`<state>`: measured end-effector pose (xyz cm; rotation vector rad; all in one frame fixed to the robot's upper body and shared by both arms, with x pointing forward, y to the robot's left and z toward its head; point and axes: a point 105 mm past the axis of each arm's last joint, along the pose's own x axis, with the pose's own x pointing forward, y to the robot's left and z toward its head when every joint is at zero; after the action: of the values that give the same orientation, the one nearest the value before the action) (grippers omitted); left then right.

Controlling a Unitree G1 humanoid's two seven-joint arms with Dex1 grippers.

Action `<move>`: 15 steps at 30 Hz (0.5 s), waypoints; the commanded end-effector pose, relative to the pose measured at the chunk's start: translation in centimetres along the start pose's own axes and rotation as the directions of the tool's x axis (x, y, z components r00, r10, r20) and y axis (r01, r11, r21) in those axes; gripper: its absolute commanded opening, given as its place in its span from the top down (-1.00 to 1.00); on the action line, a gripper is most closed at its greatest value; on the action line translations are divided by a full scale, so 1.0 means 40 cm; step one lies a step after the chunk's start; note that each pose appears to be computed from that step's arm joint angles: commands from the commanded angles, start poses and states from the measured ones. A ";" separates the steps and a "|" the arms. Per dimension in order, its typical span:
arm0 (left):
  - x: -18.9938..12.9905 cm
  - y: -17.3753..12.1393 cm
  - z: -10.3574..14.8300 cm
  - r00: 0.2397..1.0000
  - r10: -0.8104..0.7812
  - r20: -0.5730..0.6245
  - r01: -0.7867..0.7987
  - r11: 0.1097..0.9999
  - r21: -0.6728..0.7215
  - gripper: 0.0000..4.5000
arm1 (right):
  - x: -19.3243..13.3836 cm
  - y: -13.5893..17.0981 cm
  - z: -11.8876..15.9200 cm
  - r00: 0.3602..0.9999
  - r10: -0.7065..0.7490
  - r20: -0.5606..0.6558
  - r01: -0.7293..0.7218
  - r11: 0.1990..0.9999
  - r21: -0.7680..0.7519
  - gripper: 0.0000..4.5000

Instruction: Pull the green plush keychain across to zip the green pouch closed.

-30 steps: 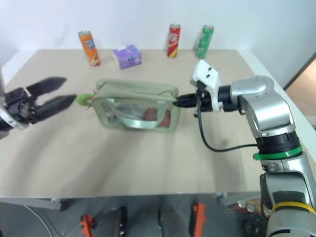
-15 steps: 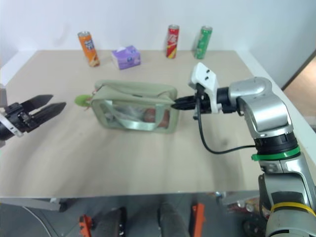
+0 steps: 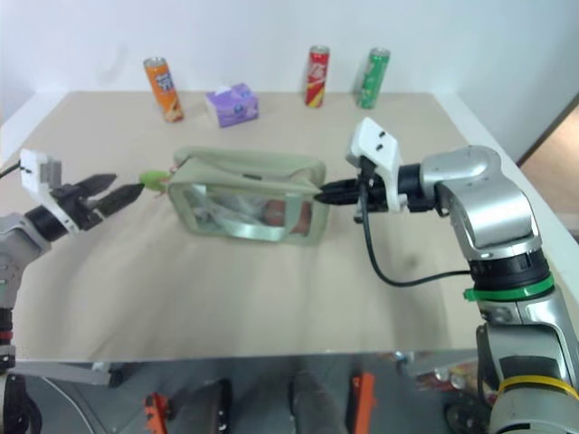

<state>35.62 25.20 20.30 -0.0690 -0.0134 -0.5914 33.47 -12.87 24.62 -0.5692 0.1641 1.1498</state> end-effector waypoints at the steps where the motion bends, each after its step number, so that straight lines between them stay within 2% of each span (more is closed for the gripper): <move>1: 0.015 -0.045 0.020 0.993 -0.114 -0.002 0.114 0.993 0.043 -1.00 | -0.017 0.007 0.015 1.000 -0.011 0.015 0.011 1.000 -0.015 0.99; 5: 0.002 -0.068 0.015 0.981 -0.190 -0.030 0.191 0.981 0.035 -1.00 | -0.022 0.010 0.011 1.000 -0.017 0.010 0.017 1.000 -0.010 0.99; 9: 0.006 -0.034 0.024 0.991 -0.133 -0.022 0.134 0.990 0.047 -1.00 | -0.028 0.006 0.012 0.999 -0.030 0.013 0.030 1.000 -0.003 0.99; 15: 0.030 -0.029 0.042 0.994 -0.111 0.014 0.110 0.992 0.062 -1.00 | -0.028 0.006 0.012 0.999 -0.032 0.016 0.032 0.999 0.001 0.99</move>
<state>35.81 23.48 20.38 -0.0393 0.0109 -0.7138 33.06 -13.35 24.50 -0.5455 0.1743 1.1311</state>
